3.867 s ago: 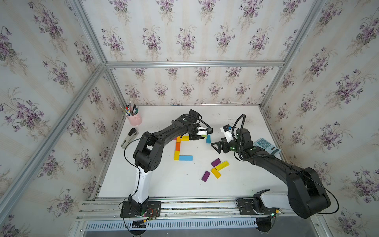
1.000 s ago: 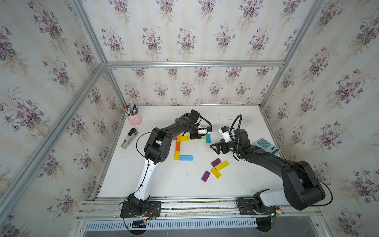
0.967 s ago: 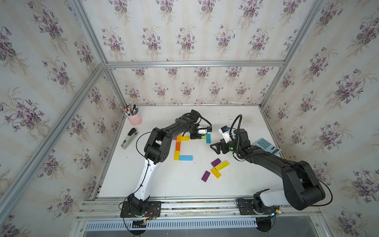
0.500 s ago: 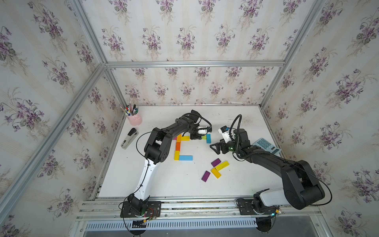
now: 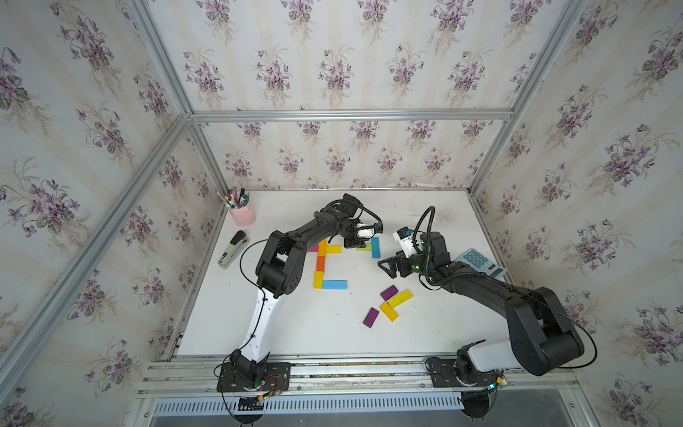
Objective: Assemble the letter t with building blocks
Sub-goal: Assemble the building block at the center of the board.
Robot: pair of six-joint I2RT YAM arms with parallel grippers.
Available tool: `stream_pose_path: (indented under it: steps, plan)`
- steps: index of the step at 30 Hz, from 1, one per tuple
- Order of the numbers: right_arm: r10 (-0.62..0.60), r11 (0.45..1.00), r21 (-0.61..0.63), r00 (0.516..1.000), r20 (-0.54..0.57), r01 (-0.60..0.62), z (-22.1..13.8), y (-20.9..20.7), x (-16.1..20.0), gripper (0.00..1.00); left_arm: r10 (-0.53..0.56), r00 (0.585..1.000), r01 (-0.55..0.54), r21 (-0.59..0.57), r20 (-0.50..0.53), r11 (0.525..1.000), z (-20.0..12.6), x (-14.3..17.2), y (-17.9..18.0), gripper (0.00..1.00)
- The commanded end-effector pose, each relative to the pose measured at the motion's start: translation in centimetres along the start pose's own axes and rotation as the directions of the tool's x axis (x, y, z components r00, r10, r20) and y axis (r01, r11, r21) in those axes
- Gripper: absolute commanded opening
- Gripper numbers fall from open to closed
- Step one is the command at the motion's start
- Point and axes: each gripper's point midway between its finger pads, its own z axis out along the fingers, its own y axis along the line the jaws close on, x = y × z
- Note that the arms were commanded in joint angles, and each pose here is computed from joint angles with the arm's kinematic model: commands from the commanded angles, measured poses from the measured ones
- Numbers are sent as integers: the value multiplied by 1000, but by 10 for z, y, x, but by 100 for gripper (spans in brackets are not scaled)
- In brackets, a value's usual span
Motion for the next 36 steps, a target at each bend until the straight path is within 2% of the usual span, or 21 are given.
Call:
stream_pose_path:
  steps: [1,3,6,8,10,12,13,14,17,20,25,33,36]
  plan:
    - [-10,1000,-18,1000,2,10,0,3,-2,100,-25,999,25,-13,35,1000,-13,-8,1,45]
    - [-9,1000,-21,1000,3,9,0,4,-3,100,-58,998,60,-38,37,997,-18,-8,4,43]
    - [-2,1000,-14,1000,5,2,-1,3,-3,100,-166,986,167,-68,31,984,-22,-5,8,34]
    - [0,1000,-7,1000,7,0,-2,2,-3,100,-279,960,281,-94,36,955,-26,-4,13,25]
    - [3,1000,-11,1000,5,-3,-1,3,-3,100,-390,919,394,-113,53,912,-27,-3,15,23]
    - [6,1000,-16,1000,2,-6,-1,3,-2,100,-515,855,518,-155,60,841,-28,4,20,22]
    - [8,1000,-15,1000,-1,-8,-1,3,-2,100,-587,807,588,-177,63,789,-30,7,24,24]
    - [8,1000,-16,1000,-1,-8,-1,3,-2,100,-668,741,664,-214,65,716,-32,13,28,24]
    - [10,1000,-18,1000,-2,-10,0,4,-2,100,-809,584,803,-201,75,561,-27,21,27,21]
    - [9,1000,-22,1000,-2,-9,-1,5,-2,100,-880,471,873,-176,65,455,-18,25,21,15]
    - [10,1000,-20,1000,0,-10,-2,5,-3,100,-931,356,926,-168,85,339,-12,30,18,15]
    - [13,1000,-23,1000,-3,-13,-1,5,-2,100,-965,259,952,-180,45,247,-1,42,8,18]
    - [12,1000,-24,1000,-3,-12,-2,5,-2,100,-968,248,955,-178,45,237,1,45,4,18]
